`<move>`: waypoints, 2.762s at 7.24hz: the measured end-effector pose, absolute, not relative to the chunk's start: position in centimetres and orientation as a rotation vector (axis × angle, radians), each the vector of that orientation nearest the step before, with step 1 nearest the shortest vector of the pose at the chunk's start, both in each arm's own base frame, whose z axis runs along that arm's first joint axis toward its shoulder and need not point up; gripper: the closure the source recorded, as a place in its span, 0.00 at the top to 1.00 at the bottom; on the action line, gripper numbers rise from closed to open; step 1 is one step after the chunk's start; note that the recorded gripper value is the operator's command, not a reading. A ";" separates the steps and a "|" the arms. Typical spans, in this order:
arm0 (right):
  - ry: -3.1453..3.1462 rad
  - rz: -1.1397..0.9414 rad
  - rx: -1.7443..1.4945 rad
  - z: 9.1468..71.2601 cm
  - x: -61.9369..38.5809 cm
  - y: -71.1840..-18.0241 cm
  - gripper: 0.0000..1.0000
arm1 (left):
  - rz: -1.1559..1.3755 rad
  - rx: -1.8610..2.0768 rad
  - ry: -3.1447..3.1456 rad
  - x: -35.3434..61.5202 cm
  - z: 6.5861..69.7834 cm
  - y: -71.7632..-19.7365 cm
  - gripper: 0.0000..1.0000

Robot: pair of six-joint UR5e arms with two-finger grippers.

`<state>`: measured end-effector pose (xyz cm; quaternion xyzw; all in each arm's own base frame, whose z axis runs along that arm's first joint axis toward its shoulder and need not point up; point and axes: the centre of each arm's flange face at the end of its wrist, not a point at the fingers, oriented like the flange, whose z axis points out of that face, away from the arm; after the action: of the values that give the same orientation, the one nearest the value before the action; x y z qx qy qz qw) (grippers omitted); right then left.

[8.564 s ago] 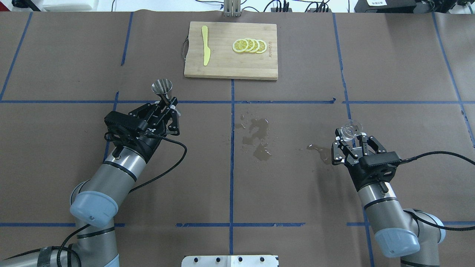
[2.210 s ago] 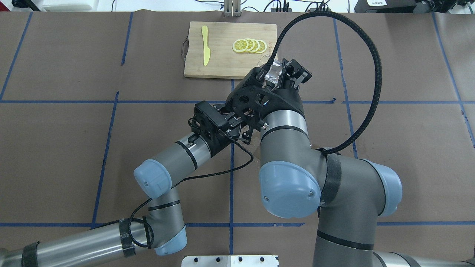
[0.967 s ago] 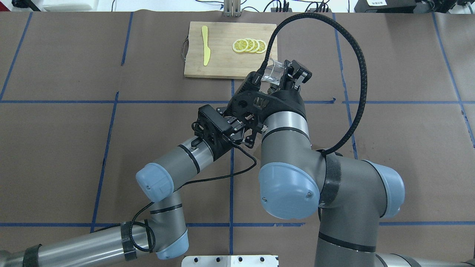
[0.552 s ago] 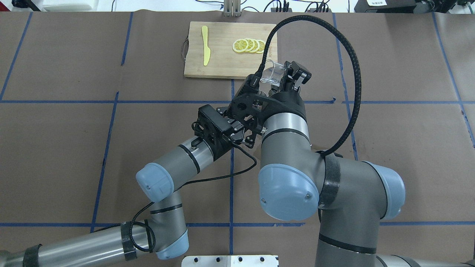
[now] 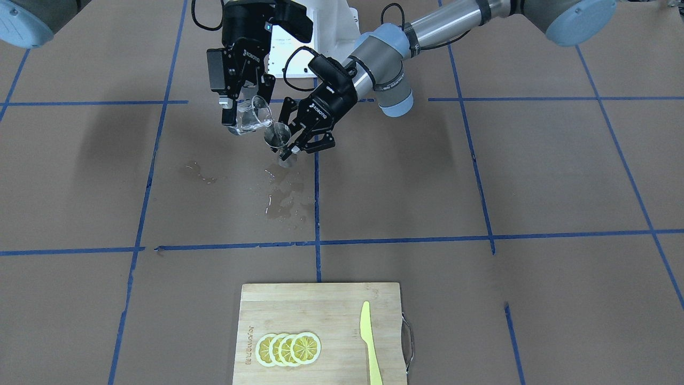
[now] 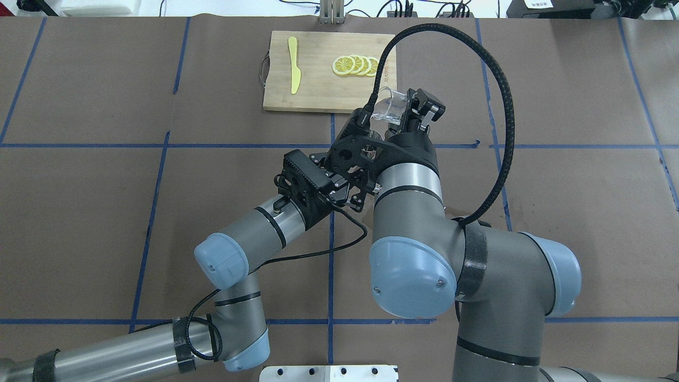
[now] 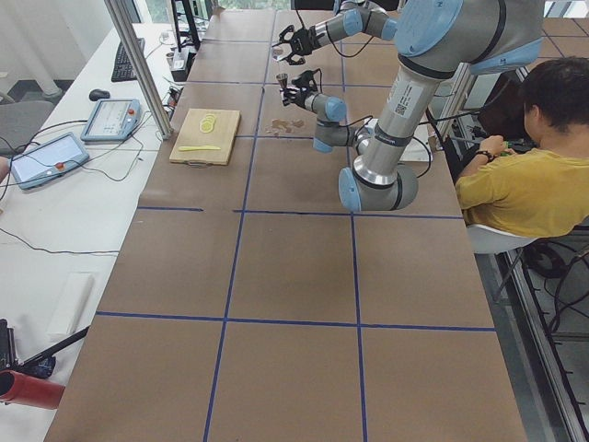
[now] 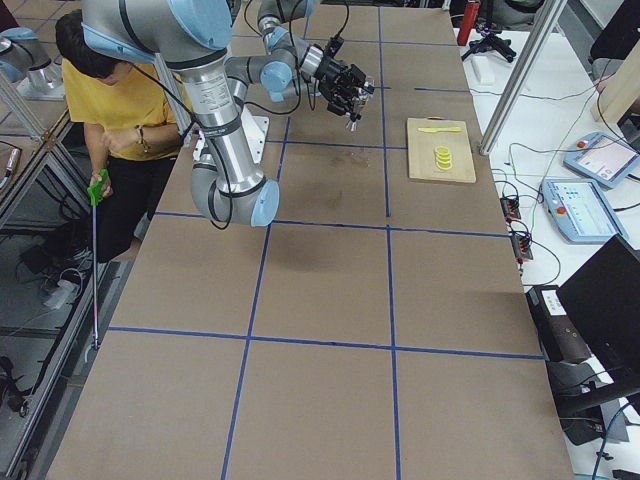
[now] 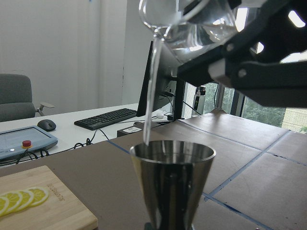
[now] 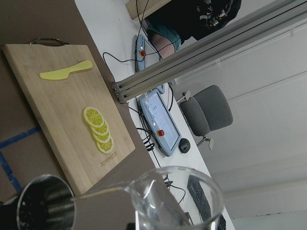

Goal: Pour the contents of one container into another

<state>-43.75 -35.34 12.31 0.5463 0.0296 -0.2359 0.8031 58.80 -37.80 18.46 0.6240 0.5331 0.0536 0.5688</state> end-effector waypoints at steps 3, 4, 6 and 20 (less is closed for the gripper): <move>0.065 -0.512 1.181 12.1 -43.9 -34.7 0.00 | 0.124 1.466 1.254 58.8 18.1 -37.8 0.00; 0.058 -0.510 1.187 12.0 -43.8 -34.4 0.00 | 0.124 1.467 1.255 58.8 18.1 -37.8 0.00; 0.042 -0.497 1.195 11.8 -43.3 -34.0 0.00 | 0.123 1.468 1.257 58.8 18.0 -37.8 0.00; -0.434 0.083 1.178 17.5 -39.6 -32.9 0.00 | 0.031 1.487 1.207 51.9 22.5 -36.8 0.00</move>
<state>-39.56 -32.92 17.52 0.5510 -0.2030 0.0389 0.8085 51.95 -36.82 22.45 0.6350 0.5155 0.0133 0.5752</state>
